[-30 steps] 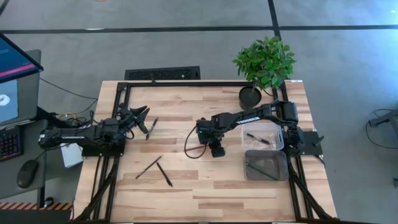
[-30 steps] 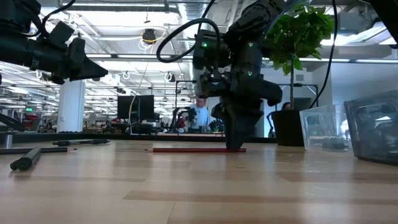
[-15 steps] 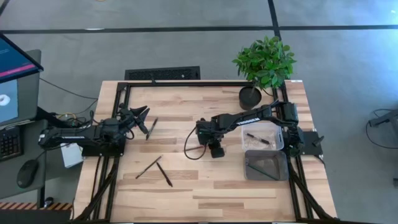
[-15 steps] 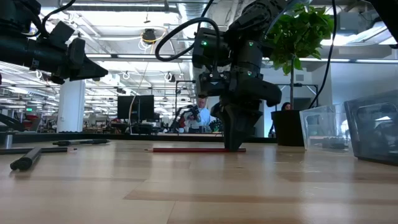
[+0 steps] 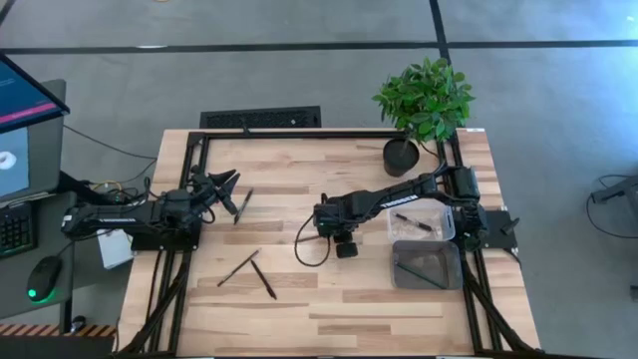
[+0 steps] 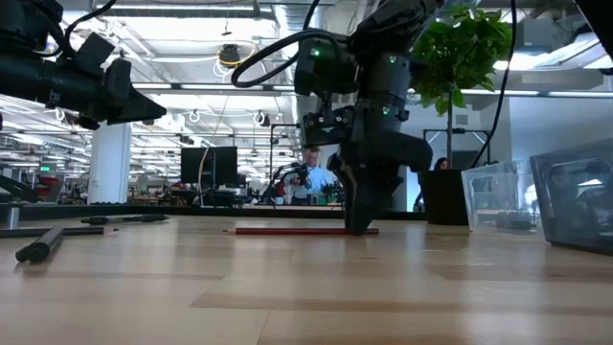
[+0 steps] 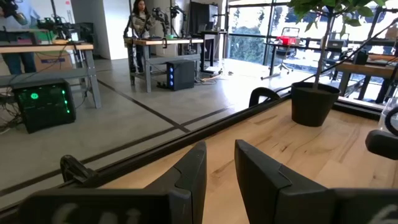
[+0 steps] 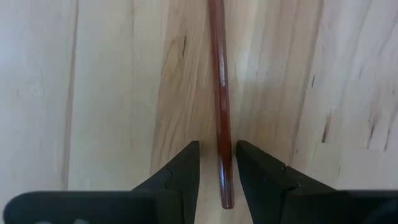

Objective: Sort pens & pencils
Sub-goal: Put the brown pencil into the black transparent bin

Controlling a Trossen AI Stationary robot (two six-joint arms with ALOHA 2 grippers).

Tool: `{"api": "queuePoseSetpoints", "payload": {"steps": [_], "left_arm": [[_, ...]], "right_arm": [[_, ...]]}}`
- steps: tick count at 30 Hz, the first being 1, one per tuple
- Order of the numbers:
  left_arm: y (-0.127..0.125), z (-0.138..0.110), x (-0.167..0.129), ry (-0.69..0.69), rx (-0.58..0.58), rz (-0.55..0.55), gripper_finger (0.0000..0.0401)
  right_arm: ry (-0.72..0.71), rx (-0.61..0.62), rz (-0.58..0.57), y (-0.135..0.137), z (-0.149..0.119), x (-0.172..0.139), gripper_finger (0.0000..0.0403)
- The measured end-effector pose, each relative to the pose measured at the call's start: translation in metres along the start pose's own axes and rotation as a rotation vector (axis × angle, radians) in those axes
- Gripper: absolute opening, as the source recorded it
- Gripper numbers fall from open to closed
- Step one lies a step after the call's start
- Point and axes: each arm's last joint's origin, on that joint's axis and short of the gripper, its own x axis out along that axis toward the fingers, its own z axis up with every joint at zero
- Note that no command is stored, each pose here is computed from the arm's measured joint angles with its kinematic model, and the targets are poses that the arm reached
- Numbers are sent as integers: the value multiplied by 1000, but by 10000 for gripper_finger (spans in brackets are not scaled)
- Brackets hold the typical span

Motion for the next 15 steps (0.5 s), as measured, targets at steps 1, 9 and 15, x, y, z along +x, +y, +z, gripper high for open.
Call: {"api": "queuePoseSetpoints", "payload": {"steps": [1, 9, 15], "left_arm": [[0, 0, 0, 0, 0, 0, 73], [0, 0, 0, 0, -1, 0, 73], [0, 0, 0, 0, -2, 0, 73]], "right_arm": [[-1, -10, -4, 2, 0, 0, 132], [-2, -20, -4, 4, 1, 0, 115], [-4, -13, 0, 4, 1, 0, 78]]}}
